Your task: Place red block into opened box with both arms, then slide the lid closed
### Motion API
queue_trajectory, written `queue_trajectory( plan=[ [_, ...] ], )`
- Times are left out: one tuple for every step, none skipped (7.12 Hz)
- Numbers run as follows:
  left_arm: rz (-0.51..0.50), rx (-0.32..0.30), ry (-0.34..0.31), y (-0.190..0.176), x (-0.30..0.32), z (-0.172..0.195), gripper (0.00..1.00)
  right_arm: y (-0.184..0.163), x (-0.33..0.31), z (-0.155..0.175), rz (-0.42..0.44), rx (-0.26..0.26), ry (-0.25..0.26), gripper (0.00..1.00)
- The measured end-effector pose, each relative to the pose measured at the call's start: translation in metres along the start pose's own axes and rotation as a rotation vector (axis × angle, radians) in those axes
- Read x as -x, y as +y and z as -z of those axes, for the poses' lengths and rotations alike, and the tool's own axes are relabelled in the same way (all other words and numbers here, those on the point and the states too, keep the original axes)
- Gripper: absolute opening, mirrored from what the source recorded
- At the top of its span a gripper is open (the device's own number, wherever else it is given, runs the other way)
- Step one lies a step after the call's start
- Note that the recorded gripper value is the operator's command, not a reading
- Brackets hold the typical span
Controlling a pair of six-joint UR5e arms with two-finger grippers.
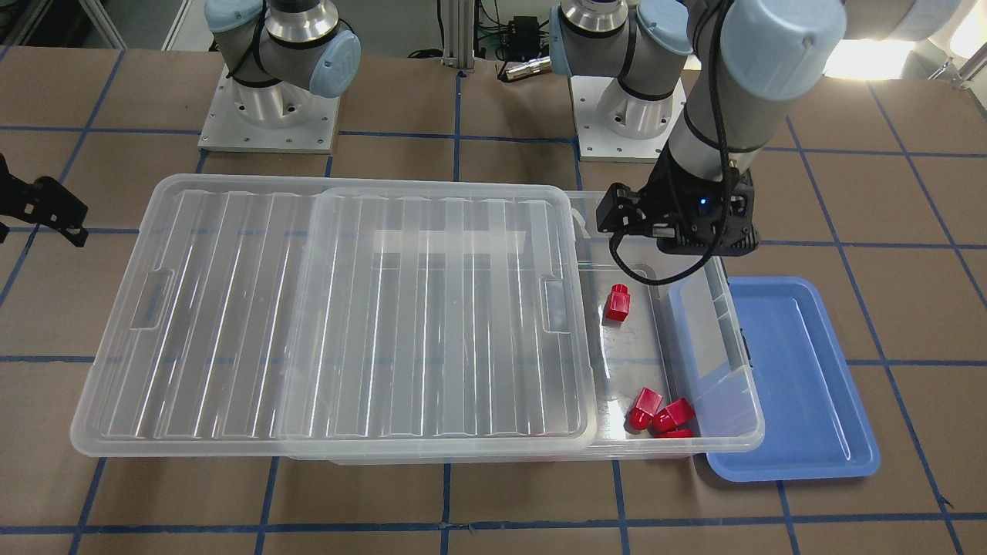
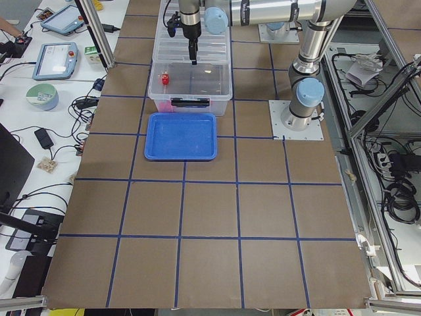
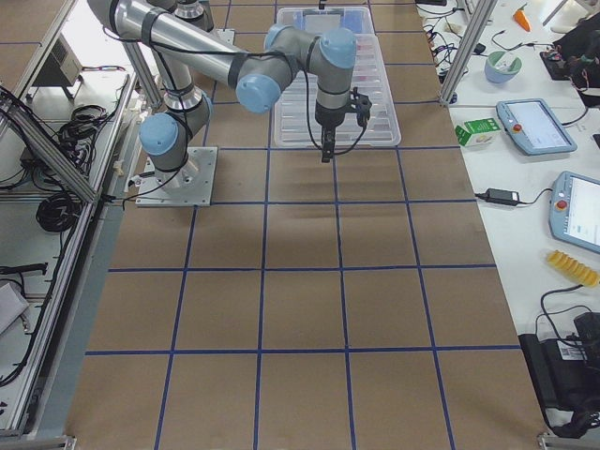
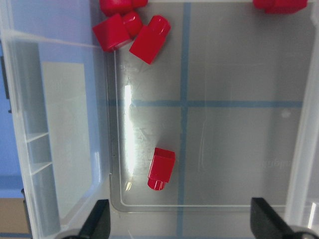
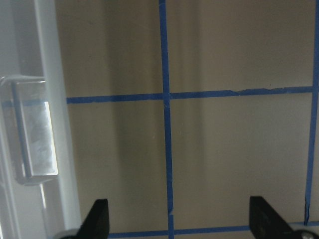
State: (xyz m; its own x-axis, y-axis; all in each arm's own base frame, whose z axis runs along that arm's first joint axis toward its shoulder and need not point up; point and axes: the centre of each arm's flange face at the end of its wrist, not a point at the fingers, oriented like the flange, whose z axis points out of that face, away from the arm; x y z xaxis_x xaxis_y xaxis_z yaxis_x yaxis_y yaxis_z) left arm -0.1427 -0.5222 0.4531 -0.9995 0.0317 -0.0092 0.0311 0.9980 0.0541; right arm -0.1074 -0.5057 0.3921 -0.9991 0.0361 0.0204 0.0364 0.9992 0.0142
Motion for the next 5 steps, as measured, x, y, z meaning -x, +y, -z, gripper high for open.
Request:
queue_trajectory(
  plan=[
    [-0.019,-0.010,0.003,0.004,0.000,0.022,1.00,-0.003,0.000,-0.022,-0.009,0.002,-0.002,1.00],
    [-0.056,-0.019,0.005,0.009,0.000,0.036,1.00,-0.004,0.001,-0.034,-0.027,0.006,-0.008,1.00],
    [-0.086,-0.033,0.013,0.014,0.002,0.046,1.00,-0.004,0.003,-0.039,-0.046,0.010,-0.014,1.00],
    [-0.091,-0.050,0.025,0.016,0.005,0.055,1.00,-0.004,0.009,-0.042,-0.056,0.012,-0.019,1.00],
    [-0.085,-0.064,0.030,0.017,0.010,0.062,1.00,-0.006,0.022,-0.042,-0.059,0.010,-0.031,1.00]
  ],
)
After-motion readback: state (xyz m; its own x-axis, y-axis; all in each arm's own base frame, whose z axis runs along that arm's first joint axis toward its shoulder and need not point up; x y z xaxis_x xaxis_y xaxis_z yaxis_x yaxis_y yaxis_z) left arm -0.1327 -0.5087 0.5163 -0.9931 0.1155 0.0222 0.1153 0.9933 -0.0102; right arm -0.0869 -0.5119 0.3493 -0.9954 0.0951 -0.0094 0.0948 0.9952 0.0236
